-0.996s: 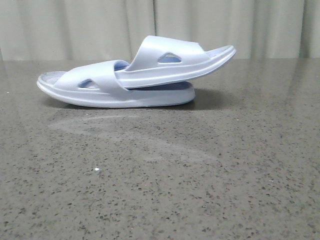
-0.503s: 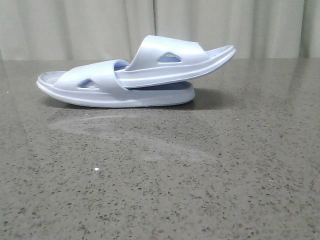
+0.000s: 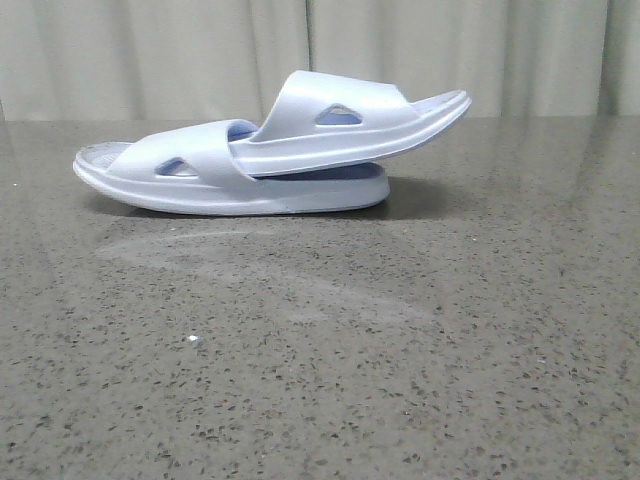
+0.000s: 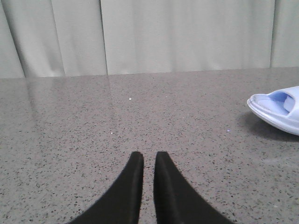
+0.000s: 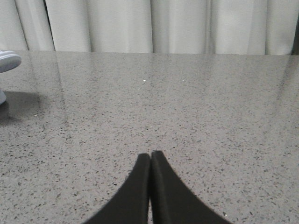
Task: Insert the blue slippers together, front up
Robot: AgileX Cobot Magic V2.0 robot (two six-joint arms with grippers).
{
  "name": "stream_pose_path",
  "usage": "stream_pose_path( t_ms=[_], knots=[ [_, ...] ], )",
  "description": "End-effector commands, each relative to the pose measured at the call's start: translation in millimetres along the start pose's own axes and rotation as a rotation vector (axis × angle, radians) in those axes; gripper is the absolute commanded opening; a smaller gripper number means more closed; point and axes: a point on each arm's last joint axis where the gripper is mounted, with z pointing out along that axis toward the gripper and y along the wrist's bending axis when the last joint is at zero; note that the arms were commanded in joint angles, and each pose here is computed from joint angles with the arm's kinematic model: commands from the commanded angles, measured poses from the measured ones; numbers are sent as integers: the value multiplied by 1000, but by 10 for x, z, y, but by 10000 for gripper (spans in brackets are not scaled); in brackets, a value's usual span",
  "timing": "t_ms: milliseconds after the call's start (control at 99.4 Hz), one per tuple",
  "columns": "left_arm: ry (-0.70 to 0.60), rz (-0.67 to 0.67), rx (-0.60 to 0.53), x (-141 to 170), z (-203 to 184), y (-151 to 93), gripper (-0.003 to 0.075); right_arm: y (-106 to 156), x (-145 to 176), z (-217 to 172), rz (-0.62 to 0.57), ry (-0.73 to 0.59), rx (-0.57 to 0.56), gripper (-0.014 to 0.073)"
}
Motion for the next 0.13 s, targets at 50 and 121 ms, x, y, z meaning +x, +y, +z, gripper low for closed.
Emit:
stream_pose_path(
  t_ms=[50,121],
  knots=[
    [-99,-16,-1,-57,-23,3,15,-3,-19,-8,-9,-86,7,-78],
    [-99,-16,-1,-57,-23,3,15,-3,-19,-8,-9,-86,7,-78]
  ],
)
